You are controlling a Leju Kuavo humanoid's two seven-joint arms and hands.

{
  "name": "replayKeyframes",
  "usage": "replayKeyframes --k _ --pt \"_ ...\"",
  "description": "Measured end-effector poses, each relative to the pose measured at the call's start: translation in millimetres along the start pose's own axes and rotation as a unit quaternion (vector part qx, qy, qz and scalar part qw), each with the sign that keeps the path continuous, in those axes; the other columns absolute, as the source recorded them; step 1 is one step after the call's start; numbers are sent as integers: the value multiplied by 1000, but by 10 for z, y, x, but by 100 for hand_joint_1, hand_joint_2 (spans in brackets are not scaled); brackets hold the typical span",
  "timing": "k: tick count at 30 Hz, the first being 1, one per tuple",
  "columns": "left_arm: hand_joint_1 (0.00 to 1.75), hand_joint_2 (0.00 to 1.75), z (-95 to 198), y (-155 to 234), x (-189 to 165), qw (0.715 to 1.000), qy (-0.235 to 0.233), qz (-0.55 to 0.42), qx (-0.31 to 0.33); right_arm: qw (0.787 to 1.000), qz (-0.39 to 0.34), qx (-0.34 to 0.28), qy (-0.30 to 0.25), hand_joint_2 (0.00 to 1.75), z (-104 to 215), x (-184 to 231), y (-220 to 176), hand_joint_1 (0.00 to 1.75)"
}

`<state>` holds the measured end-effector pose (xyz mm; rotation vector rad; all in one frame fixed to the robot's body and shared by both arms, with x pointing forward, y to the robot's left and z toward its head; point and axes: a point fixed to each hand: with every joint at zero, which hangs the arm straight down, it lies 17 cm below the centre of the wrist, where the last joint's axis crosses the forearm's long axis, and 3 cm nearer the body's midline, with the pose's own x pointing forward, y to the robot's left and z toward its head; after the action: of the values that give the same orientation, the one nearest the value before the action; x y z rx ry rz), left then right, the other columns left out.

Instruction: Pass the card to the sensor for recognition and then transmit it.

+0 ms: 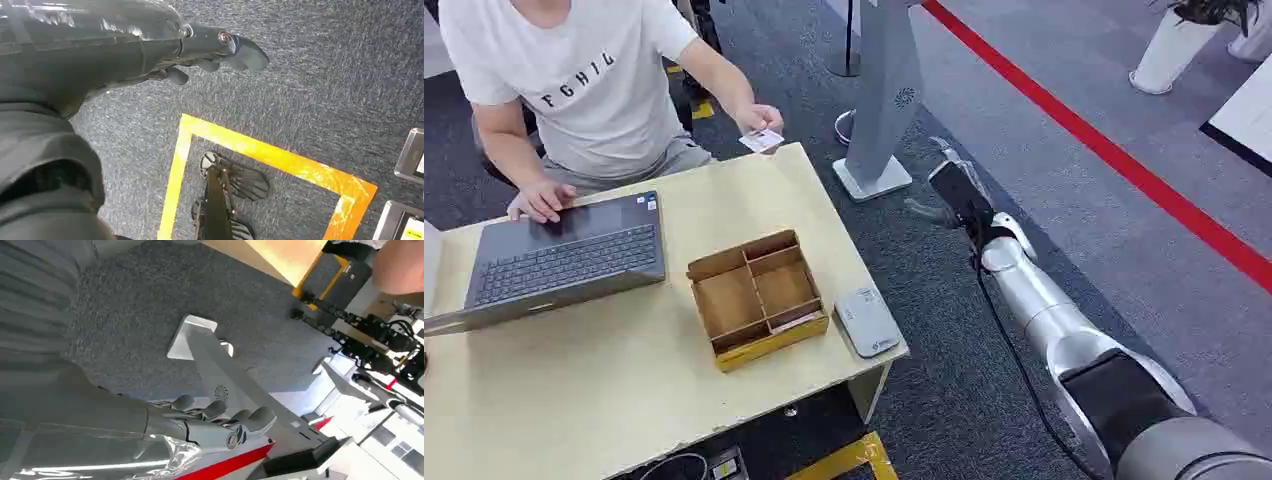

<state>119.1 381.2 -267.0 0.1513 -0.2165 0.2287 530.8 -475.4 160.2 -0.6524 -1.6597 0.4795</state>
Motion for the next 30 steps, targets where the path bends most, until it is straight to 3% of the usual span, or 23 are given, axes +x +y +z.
replayKeyframes --k 30 --pt "0 0 4 -23 14 1000 -6 -13 -6 991 111 59 -54 175 -252 586 226 0"
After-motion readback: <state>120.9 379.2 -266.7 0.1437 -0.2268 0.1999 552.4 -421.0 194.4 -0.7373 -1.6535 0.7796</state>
